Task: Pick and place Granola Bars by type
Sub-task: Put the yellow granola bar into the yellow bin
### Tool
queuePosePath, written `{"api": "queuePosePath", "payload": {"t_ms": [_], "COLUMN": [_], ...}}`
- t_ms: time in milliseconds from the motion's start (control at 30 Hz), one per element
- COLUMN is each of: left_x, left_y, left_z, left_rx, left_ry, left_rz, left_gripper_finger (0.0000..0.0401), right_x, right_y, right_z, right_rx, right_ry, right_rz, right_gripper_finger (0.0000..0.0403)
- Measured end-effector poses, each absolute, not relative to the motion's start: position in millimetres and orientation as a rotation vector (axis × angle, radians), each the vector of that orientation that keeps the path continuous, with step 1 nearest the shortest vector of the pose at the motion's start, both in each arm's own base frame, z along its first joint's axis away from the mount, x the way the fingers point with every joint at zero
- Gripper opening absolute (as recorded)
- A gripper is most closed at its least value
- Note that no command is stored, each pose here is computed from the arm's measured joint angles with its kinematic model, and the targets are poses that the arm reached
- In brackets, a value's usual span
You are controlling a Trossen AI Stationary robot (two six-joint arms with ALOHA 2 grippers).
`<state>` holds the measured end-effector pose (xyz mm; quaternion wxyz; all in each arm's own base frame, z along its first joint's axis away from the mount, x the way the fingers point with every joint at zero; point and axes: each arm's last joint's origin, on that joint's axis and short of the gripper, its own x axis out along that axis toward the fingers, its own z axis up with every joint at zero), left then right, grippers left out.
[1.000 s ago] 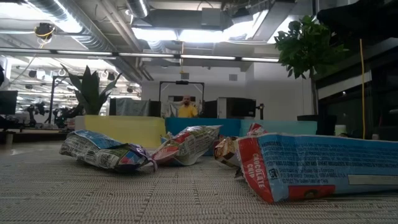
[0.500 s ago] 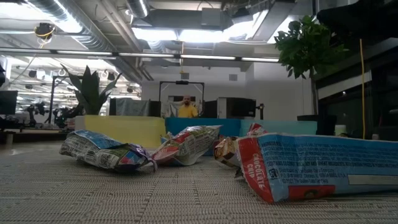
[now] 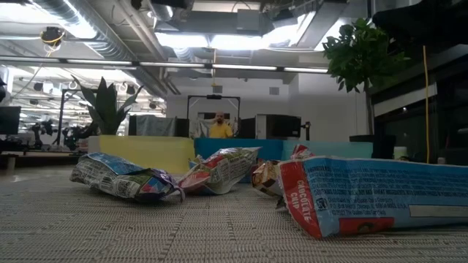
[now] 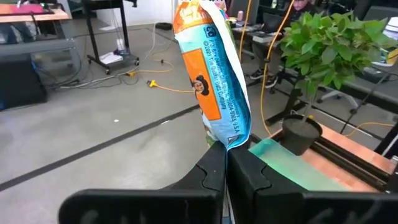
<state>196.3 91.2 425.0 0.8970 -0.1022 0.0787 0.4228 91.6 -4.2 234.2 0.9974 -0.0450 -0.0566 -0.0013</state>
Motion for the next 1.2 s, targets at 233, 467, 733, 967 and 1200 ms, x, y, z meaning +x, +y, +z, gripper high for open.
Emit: {"api": "queuePosePath", "payload": {"t_ms": [233, 467, 733, 967, 1200], "left_x": [190.5, 184.3, 194.8, 211.4, 217.9], "left_y": [107.9, 117.8, 133.6, 144.2, 153.7], "left_z": [407.5, 401.1, 373.8, 353.8, 337.8], "left_rx": [-0.294, -0.322, -0.393, -0.442, -0.441], "left_ry": [0.310, 0.371, 0.503, 0.590, 0.693], "left_rz": [0.900, 0.929, 0.880, 0.841, 0.855], "left_gripper_finger": [0.0002, 0.0002, 0.0002, 0.0001, 0.0002], "right_x": [91.6, 91.5, 91.5, 91.5, 91.5], "right_y": [-4.2, -5.2, -5.2, -5.2, -5.2], "right_z": [234.2, 234.2, 234.2, 234.2, 234.2], "right_rx": [-0.091, -0.087, -0.089, -0.081, -0.060], "right_ry": [-0.113, -0.112, -0.112, -0.112, -0.112], "right_rz": [-0.003, -0.038, -0.039, -0.038, -0.036], "right_gripper_finger": [0.0028, 0.0028, 0.0028, 0.0028, 0.0028]}}
